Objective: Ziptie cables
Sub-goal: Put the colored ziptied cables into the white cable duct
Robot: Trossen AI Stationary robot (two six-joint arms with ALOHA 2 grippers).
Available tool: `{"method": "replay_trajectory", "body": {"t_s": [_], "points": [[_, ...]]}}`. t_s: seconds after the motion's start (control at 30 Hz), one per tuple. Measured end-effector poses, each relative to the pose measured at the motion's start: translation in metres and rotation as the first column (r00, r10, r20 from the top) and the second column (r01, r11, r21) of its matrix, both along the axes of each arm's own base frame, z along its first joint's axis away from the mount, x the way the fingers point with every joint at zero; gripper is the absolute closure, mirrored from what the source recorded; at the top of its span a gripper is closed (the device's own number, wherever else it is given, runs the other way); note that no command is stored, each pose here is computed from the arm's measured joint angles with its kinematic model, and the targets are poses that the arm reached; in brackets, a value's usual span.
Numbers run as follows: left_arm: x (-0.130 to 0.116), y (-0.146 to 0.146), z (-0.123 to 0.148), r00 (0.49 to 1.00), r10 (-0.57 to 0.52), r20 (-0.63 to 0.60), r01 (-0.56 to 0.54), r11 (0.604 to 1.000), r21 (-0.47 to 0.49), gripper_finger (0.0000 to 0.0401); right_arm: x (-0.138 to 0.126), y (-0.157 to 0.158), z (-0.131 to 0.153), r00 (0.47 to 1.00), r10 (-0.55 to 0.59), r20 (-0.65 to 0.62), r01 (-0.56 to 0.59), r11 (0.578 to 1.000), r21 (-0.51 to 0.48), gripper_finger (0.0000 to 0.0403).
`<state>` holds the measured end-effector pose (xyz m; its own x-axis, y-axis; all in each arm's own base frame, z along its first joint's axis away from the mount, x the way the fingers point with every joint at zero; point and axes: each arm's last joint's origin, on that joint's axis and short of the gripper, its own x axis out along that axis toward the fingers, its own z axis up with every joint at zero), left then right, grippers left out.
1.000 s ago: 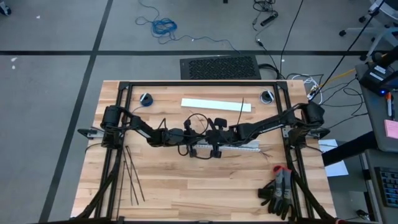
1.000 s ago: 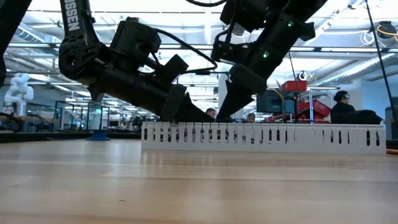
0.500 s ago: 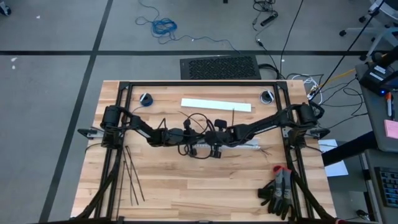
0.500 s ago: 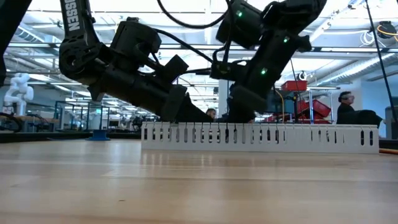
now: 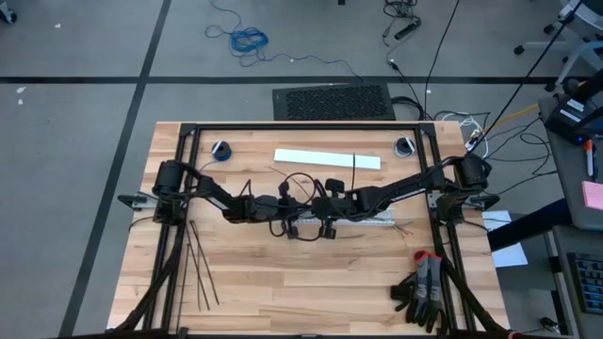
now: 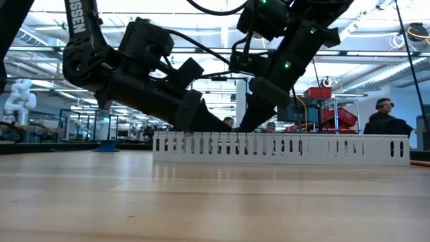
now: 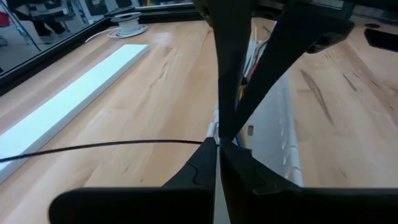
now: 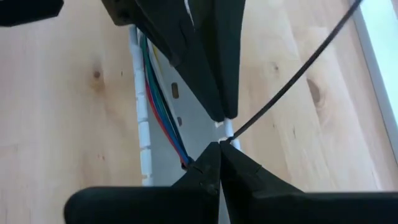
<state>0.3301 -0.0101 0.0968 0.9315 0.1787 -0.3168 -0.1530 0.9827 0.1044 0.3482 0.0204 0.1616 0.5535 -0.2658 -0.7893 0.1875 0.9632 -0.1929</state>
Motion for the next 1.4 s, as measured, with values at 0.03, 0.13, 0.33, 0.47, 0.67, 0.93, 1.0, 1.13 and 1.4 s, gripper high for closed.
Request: {"method": "replay_trajectory", "body": {"t_s": [0.03,0.13,0.33,0.47,0.67,0.93,1.0,1.13,1.4], "points": [[0.001,0.000,0.001,1.000,-0.001,0.004,0.001,1.000,0.000,0.0381,0.000,0.000,0.000,1.000,0.000,0.000,0.000,1.000,0.000,0.0403],[0.004,-0.001,0.003,1.000,-0.007,0.014,0.007,1.000,0.008,0.0381,0.000,0.000,0.000,1.000,0.000,0.000,0.000,1.000,0.000,0.0403],[0.006,-0.002,0.005,1.000,-0.008,0.022,0.007,1.000,0.008,0.0381,0.000,0.000,0.000,1.000,0.000,-0.001,0.000,1.000,0.001,0.0403],[0.007,-0.002,0.007,0.999,-0.009,0.033,0.008,1.000,0.008,0.0381,0.000,0.002,0.000,1.000,0.004,-0.004,-0.004,1.000,0.002,0.0403],[0.006,-0.001,0.034,0.994,-0.016,0.105,0.009,0.998,0.066,0.0381,-0.001,0.002,-0.006,1.000,-0.004,-0.031,0.004,1.000,0.008,0.0403],[0.003,0.013,0.036,0.997,0.059,0.049,-0.062,0.995,0.075,0.0381,0.000,0.002,-0.007,0.999,-0.003,-0.033,0.003,1.000,0.008,0.0403],[0.004,0.017,0.030,0.997,0.071,0.023,-0.072,0.996,0.059,0.0381,0.000,0.002,-0.007,0.999,-0.004,-0.033,0.004,1.000,0.008,0.0403],[0.007,0.022,0.023,0.998,0.059,0.007,-0.059,0.997,0.050,0.0381,0.000,0.002,-0.007,1.000,-0.005,-0.030,0.005,1.000,0.009,0.0403],[0.024,0.026,0.008,0.999,-0.009,-0.054,0.010,1.000,0.016,0.0381,0.000,0.002,-0.007,1.000,-0.006,-0.031,0.007,1.000,0.013,0.0403]]}}
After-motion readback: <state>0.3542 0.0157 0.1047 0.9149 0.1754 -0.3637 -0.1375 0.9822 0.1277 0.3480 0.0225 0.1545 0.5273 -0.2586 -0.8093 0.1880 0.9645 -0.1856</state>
